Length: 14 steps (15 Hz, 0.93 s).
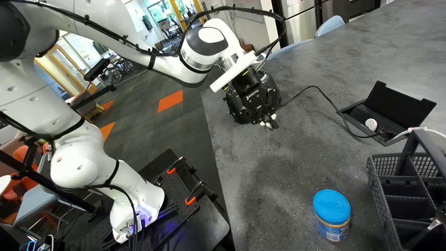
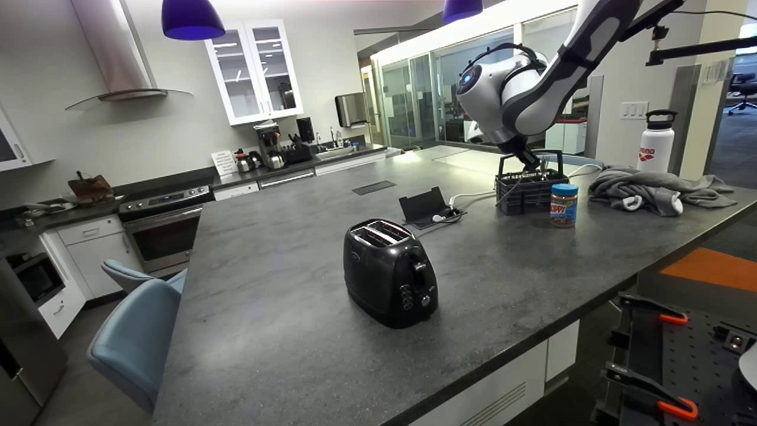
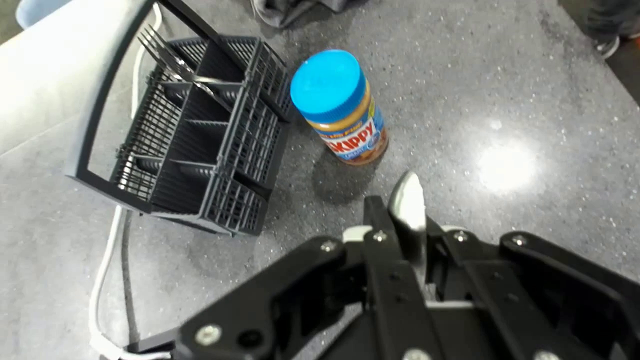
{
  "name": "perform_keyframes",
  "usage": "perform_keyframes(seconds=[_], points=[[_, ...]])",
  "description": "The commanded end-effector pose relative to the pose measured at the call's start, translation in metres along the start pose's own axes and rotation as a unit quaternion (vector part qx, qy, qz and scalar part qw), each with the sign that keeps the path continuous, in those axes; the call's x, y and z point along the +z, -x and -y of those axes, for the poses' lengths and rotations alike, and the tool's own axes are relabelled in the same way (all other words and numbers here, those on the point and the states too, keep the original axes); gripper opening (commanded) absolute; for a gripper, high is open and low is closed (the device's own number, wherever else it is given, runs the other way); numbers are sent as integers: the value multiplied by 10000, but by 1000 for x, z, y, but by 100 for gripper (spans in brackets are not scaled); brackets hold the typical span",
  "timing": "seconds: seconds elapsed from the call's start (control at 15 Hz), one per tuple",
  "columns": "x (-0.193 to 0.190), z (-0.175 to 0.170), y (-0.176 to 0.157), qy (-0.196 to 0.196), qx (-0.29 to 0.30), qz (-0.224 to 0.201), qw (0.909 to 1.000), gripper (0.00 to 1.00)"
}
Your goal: Pick up the spoon and place it in the utensil holder
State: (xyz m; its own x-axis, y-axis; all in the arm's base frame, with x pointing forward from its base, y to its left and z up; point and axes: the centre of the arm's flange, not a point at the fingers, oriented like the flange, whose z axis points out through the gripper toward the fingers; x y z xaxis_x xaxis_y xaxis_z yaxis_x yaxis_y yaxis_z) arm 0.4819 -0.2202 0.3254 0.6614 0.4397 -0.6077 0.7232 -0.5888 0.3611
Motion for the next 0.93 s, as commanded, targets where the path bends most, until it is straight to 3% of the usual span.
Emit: perform_keyframes(seconds=[0.0,0.27,0.33,0.4,0.6,0.67,0.87], points=[[16,-21,6,417,-465,747,9952,3],[47,-22,17,1036,-830,1158,9844,3],[38,-18,15,806,-789,1054,9880,3],[43,-18,16,803,-800,1092,9875,11],[44,-17,15,785,-804,1091,9877,11],[44,-17,15,788,-807,1088,9876,3],[48,-39,26,770,-672,1430,9844,3]])
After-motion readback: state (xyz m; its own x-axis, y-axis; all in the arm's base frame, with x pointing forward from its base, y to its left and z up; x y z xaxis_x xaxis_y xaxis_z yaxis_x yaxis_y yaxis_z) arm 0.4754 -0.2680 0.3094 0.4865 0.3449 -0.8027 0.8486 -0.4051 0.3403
